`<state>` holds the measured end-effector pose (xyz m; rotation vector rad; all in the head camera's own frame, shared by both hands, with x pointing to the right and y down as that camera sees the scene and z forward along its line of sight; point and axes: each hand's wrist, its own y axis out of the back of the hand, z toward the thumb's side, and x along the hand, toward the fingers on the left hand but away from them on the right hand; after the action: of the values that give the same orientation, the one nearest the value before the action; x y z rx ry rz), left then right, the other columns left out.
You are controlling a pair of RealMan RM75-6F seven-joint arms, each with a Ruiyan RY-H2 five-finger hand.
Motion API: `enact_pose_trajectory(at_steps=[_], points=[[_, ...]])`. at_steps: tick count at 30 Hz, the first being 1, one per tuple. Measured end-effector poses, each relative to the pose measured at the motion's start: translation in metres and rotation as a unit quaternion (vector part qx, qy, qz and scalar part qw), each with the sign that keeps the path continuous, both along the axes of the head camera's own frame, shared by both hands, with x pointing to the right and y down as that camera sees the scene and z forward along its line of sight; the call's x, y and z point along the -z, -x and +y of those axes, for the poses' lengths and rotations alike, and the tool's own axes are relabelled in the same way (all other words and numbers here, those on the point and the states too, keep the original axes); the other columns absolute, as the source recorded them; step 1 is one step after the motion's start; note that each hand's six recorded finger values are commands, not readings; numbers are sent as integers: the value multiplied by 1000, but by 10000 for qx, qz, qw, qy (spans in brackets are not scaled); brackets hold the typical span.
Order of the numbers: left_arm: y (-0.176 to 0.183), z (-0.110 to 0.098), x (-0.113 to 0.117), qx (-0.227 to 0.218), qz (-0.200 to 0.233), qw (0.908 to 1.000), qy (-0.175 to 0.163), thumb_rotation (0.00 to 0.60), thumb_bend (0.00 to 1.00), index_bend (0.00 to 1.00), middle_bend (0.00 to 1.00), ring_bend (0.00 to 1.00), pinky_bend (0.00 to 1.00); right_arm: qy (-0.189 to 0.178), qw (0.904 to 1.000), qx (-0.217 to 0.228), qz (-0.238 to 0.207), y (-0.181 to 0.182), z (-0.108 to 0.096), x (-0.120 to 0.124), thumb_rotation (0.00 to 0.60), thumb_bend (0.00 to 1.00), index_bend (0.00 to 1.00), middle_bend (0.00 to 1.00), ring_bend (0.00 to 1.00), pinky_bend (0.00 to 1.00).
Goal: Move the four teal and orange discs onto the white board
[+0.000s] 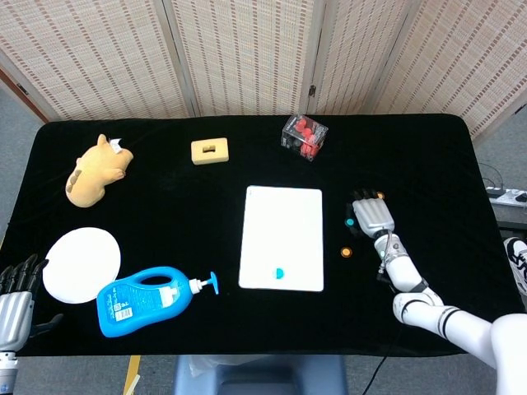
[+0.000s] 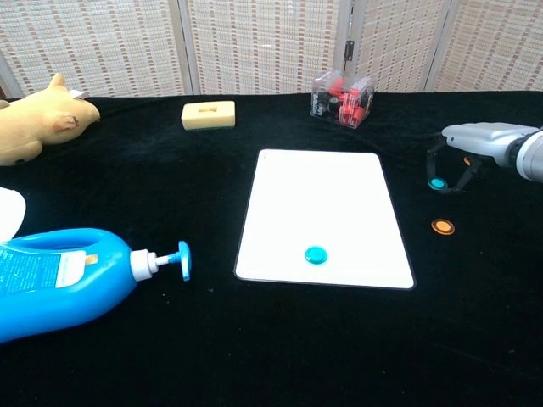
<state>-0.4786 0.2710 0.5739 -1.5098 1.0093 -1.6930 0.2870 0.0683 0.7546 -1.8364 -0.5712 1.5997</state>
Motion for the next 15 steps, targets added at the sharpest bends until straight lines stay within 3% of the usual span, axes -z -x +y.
enact_pose_trajectory(at_steps=[8,15], points=[[-3,-1,1,-31,12,10000,0,600,164,118,51,83,0,-27,9945,856,-598,39,30,39,600,423,528,144,42,0],[-4,-2,2,-38,33,10000,-8,600,165,118,50,82,0,23,9814,1697,-895,80,65,50,600,423,528,144,30,0]])
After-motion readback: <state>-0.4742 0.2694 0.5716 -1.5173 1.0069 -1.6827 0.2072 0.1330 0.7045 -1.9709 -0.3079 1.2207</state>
